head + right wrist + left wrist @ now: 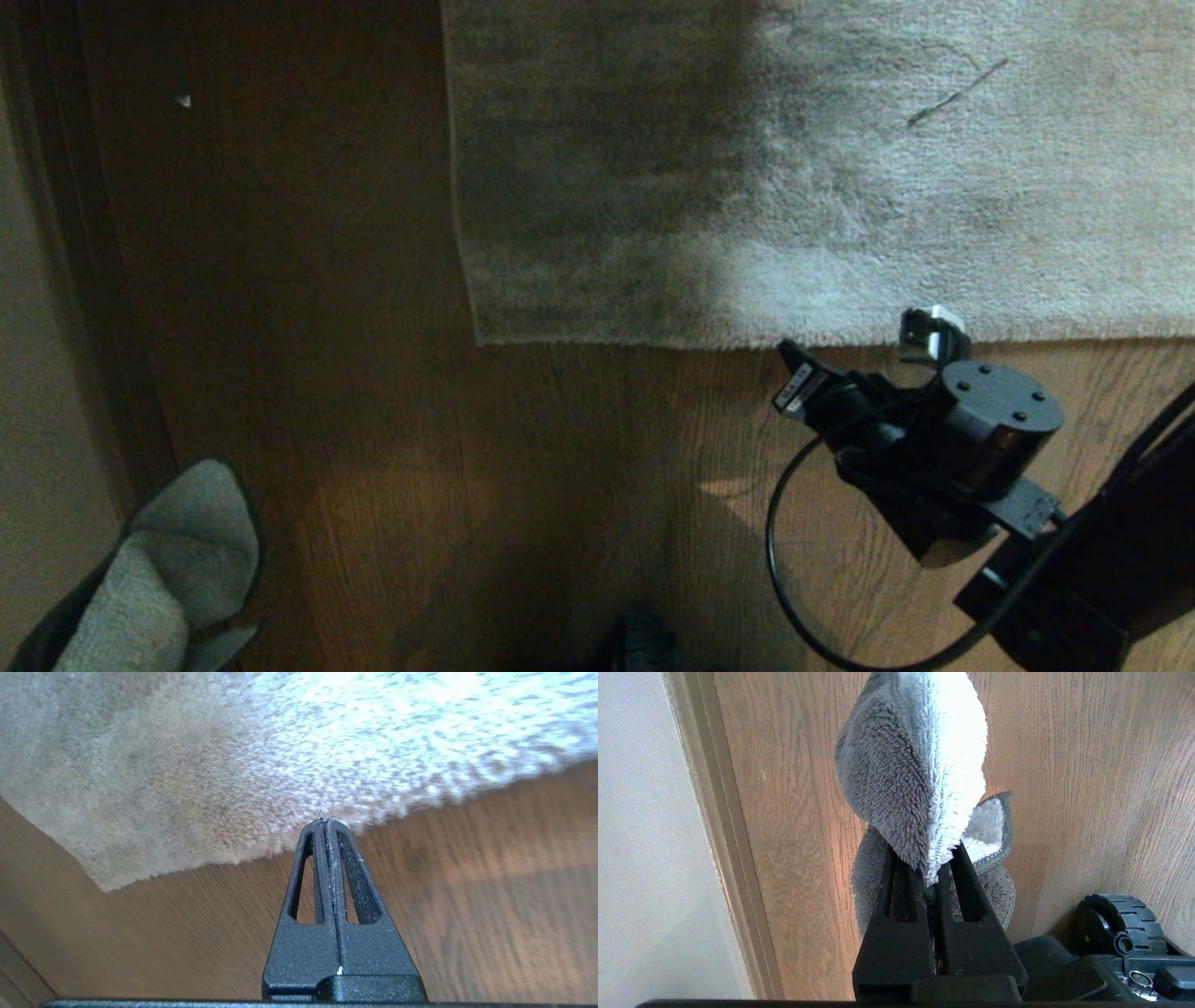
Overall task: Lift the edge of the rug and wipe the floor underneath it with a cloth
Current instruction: Lay down the carpet
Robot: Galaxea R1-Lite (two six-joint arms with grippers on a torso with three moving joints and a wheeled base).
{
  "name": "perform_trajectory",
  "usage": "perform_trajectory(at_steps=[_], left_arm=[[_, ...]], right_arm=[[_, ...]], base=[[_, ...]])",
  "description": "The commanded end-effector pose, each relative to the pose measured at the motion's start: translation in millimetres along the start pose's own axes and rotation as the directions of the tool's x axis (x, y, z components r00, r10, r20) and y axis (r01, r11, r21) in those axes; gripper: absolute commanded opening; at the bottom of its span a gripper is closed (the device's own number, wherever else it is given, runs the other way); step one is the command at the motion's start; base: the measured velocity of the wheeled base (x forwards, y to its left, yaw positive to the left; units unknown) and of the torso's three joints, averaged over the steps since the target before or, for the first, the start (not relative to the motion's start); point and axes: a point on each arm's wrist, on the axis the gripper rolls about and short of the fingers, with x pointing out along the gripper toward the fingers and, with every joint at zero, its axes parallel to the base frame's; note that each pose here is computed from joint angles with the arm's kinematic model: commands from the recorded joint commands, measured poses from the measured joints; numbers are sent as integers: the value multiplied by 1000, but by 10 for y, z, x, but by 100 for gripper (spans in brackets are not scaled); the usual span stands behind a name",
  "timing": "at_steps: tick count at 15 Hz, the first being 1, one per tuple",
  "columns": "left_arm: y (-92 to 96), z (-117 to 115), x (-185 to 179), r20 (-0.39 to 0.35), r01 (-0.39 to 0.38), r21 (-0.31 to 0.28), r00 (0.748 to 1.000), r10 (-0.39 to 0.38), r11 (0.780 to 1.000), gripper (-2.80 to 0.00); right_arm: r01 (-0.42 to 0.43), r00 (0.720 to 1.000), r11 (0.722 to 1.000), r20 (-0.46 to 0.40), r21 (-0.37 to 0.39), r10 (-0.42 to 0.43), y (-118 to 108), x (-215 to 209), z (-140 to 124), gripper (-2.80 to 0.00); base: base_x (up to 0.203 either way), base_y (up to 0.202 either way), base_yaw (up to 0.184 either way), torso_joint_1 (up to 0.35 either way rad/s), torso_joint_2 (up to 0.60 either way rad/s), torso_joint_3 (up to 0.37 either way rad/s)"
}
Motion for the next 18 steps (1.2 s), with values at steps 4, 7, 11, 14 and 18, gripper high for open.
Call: perform_trajectory(at_steps=[4, 7, 11, 14, 18], left_arm=[[0, -2, 0, 0, -1, 0, 1000, 1, 1000, -280], [0, -2, 0, 0, -1, 0, 1000, 1, 1000, -280], [0, 2, -1, 1, -1, 0, 1000, 1, 1000, -280], [0, 2, -1, 1, 0, 0, 1000, 0, 1000, -280], [0, 2, -1, 1, 0, 0, 1000, 0, 1000, -280]], right_arm=[[-33, 999, 999, 34, 21, 32, 22, 263, -140, -280], [-43, 998, 999, 49, 27, 42, 45, 439, -237, -280], [-40, 996, 999, 83, 31, 37, 21, 606, -259, -280], [-19, 992, 999, 124, 34, 15, -73, 734, -199, -280], [-9, 992, 1000, 124, 29, 5, -113, 759, -212, -280]], base=[[0, 0, 0, 0, 0, 0], [0, 0, 0, 0, 0, 0], [0, 0, 0, 0, 0, 0], [0, 0, 0, 0, 0, 0], [0, 0, 0, 0, 0, 0]])
